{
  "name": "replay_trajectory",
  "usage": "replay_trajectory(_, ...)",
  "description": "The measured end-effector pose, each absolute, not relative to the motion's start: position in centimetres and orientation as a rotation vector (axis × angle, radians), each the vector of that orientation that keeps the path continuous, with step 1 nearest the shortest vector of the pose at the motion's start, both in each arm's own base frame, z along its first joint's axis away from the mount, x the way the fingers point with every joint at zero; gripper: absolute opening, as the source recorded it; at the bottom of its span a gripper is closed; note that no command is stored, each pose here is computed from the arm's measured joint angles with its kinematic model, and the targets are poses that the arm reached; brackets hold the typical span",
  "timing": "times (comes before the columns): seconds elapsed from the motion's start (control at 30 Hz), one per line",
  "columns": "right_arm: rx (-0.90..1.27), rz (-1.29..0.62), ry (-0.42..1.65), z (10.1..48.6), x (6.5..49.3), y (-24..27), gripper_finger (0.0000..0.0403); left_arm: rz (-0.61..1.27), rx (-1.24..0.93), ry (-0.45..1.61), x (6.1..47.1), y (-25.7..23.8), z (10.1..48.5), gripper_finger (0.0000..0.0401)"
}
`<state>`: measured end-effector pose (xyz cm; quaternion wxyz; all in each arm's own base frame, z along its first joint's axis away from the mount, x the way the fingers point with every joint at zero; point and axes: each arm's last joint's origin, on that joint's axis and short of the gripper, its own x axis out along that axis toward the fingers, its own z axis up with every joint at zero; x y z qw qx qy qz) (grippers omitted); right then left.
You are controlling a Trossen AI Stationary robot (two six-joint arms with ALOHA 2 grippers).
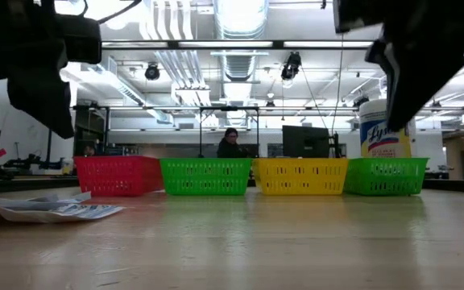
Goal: Pick & Place First Aid Supplies
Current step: Put the blue bandage into the left green bin
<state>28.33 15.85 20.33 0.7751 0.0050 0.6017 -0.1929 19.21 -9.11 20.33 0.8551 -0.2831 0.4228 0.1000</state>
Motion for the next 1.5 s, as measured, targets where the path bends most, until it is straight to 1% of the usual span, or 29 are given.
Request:
replay_trajectory(0.23, -0.012, -0.236, 1.165, 23.0, 27.8, 16.1, 0.0008, 0.28, -0.566, 0.99, 19.9, -9.6, 20.7, 0.0142)
replay_trajectory(0.43, 0.025, -0.103, 0.991, 24.6, 25.5, 15.2, 0.0008, 0.321, -0.579, 1.049, 19.9, -9.8, 20.6, 0.0142)
replay_trajectory(0.7, 0.147, 0.09, 0.661, 25.3, 21.3, 13.1, 0.0008, 0.386, -0.618, 1.08, 19.5, -9.6, 20.3, 0.0142)
replay_trajectory(0.87, 0.152, 0.184, 0.45, 25.4, 19.2, 11.9, 0.0008, 0.39, -0.622, 1.084, 19.5, -9.6, 20.2, 0.0142)
replay_trajectory(1.03, 0.135, 0.238, 0.281, 25.0, 17.5, 10.9, 0.0008, 0.389, -0.623, 1.084, 19.5, -9.6, 20.2, 0.0142)
replay_trajectory(1.17, 0.132, 0.251, 0.212, 24.4, 16.5, 10.2, 0.0008, 0.37, -0.624, 1.101, 19.5, -9.6, 20.2, 0.0142)
replay_trajectory(1.5, 0.15, 0.244, 0.172, 23.5, 14.7, 8.9, 0.0008, 0.365, -0.625, 1.113, 19.4, -9.6, 20.1, 0.0142)
